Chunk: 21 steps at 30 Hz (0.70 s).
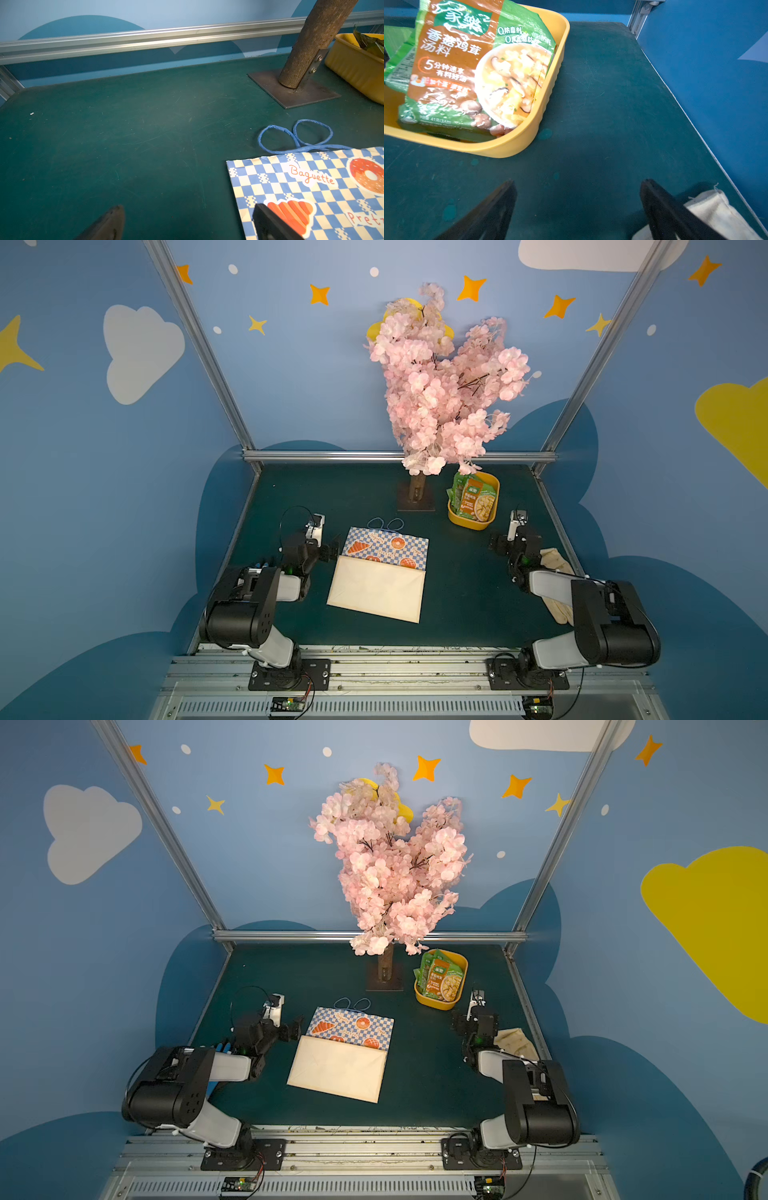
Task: Place the condiment packets inside the bag
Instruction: Open the paper bag at the center of the board.
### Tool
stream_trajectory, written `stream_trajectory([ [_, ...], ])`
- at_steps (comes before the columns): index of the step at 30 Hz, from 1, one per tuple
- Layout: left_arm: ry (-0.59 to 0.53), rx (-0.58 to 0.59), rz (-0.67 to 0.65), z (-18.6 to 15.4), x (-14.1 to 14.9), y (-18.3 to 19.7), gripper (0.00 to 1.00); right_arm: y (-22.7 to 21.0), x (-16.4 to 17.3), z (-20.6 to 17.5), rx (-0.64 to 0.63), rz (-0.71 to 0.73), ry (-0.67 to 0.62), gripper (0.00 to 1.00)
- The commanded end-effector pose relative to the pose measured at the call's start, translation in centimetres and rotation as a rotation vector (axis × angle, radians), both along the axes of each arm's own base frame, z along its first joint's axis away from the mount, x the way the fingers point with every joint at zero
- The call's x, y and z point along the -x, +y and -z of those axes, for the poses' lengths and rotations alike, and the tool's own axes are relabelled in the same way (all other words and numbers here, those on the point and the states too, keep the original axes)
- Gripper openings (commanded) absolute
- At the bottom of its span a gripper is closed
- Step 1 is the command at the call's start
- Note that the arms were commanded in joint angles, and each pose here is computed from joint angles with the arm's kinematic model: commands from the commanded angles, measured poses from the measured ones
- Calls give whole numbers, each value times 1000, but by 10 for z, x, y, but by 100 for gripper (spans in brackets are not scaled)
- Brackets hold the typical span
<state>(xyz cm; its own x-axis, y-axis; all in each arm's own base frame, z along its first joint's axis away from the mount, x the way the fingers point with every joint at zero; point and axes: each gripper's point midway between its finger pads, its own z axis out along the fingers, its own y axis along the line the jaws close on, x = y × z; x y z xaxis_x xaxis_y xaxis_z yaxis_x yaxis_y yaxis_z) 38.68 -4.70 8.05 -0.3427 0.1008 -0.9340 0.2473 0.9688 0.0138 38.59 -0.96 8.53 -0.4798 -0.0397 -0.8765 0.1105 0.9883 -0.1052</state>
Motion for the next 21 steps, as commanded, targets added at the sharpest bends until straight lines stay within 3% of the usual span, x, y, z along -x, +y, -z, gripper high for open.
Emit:
stream_trajectory([
  [1, -17, -8, 17, -6, -4, -3, 100, -1, -4, -2, 0, 0, 0, 98],
  [17, -15, -6, 16, -5, -4, -3, 100, -1, -3, -3, 0, -1, -3, 98],
  [21, -29, 20, -38, -19, -6, 9, 100, -7, 8, -30, 63, 116, -41, 98],
])
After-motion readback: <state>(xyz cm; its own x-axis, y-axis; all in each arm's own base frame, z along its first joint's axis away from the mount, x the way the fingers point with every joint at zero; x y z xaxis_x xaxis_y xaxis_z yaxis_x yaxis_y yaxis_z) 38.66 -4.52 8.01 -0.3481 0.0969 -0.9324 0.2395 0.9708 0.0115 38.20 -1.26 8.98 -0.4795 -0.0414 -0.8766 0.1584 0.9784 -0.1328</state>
